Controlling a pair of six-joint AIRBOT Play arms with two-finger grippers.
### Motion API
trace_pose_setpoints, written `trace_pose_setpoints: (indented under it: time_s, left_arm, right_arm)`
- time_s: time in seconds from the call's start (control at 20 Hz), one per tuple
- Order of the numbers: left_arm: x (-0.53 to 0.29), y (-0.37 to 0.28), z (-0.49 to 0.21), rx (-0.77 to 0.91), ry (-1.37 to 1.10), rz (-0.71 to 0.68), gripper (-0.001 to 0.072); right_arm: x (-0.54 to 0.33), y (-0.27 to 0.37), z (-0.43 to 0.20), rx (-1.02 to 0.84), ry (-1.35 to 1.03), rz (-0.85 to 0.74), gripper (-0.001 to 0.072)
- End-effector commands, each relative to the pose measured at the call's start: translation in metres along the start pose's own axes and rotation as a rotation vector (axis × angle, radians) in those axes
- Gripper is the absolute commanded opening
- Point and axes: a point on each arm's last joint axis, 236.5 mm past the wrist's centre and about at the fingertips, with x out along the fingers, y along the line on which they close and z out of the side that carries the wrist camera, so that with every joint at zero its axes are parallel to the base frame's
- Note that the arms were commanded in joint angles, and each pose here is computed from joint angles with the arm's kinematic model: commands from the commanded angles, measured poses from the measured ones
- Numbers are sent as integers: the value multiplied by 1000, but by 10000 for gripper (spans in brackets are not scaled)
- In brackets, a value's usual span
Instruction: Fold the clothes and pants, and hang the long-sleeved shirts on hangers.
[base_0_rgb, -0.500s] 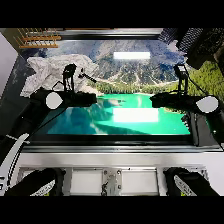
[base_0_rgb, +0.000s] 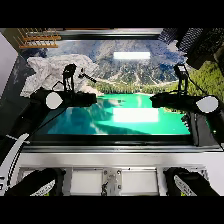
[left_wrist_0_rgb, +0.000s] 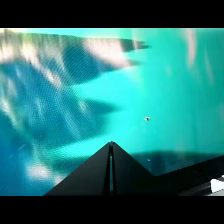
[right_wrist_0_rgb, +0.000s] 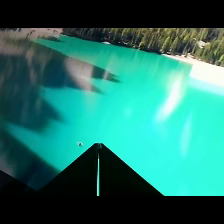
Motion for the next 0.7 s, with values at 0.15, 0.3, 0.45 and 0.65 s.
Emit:
trace_pose_setpoints:
  time_s: [0.15, 0.3, 0.45, 0.65]
  left_arm:
    - [0, 0, 8, 27, -34, -2, 5]
    - [-5, 48, 42, 13, -132, 108, 699]
    - [-1, 140, 59, -175, -144, 225, 696]
    - [28, 245, 48, -380, -88, 338, 696]
  right_arm:
    - [0, 0, 0, 0, 1, 1, 21]
    - [0, 0, 0, 0, 1, 1, 21]
    - [0, 0, 0, 0, 1, 1, 21]
    - [0, 0, 0, 0, 1, 1, 21]
